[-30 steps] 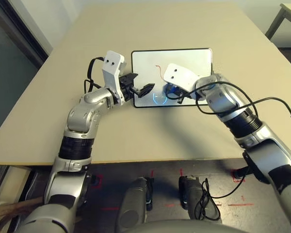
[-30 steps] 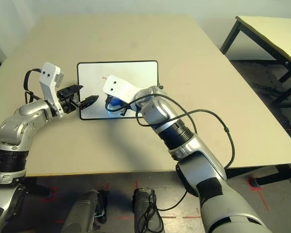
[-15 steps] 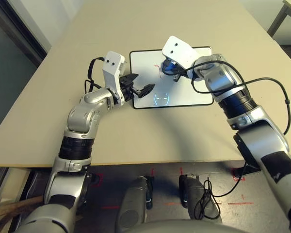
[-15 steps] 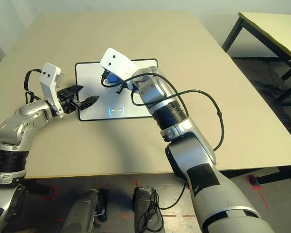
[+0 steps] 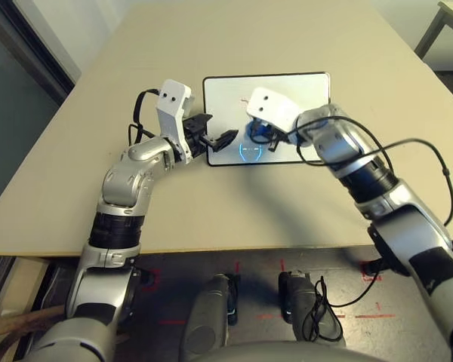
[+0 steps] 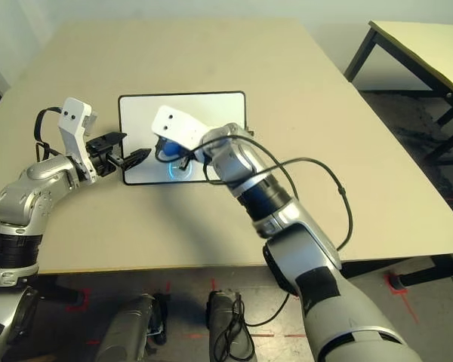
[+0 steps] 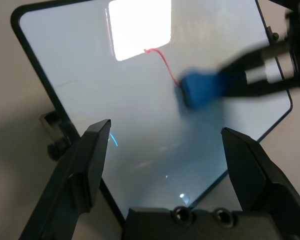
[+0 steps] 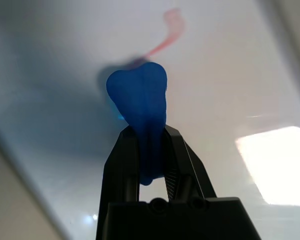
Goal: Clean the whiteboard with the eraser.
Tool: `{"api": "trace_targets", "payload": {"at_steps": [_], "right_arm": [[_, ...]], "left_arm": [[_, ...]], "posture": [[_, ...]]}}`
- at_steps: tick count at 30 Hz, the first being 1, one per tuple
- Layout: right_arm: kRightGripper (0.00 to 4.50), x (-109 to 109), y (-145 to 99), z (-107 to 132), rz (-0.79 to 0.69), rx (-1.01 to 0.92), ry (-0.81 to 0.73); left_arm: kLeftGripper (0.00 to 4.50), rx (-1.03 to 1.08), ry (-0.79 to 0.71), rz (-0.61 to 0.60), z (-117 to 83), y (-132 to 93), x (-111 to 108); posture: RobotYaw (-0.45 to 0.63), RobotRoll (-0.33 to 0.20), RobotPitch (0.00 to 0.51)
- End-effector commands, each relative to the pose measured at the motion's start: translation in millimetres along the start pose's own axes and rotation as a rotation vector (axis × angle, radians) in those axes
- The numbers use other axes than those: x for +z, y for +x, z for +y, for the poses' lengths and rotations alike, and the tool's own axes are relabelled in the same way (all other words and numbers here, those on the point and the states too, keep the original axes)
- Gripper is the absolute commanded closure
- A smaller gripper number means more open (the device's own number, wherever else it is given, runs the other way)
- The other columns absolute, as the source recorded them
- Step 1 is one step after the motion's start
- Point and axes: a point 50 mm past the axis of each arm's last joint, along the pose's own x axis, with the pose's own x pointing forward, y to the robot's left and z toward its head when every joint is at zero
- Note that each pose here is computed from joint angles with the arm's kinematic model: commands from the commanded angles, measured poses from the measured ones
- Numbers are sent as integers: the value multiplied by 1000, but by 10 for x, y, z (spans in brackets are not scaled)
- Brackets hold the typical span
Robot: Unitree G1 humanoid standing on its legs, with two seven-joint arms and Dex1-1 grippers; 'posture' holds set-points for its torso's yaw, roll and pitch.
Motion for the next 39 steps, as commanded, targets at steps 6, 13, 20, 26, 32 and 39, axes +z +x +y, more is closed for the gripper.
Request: {"api": "trace_targets", "payload": {"at_steps": [6,13,20,26,32,39], "right_arm": [[3910,-144,56,251,41,93,-10],[3910,-221,20,437,73,165,-46],[3910,7,26,86,3,30,-15],[3910,34,68,16,-13,0,-8],[3910,-149,76,321,48,121,-37],[3910,-124,49,225,49,92,-33]], "left_arm": [[0,-2,0,13,1,-9,-24],[0,0,-2,14,0,-12,-28],[0,1,-1,13,2,-11,-24],[0,0,-3,11,-9,-10,-25],[0,4,-5,13,-2,-22,-34],[0,2,-6,13,-10,-16,-39]], "posture": [[71,0,186],[71,0,186],[77,0,190],[78,0,189],[81,0,192],[76,0,192]]}}
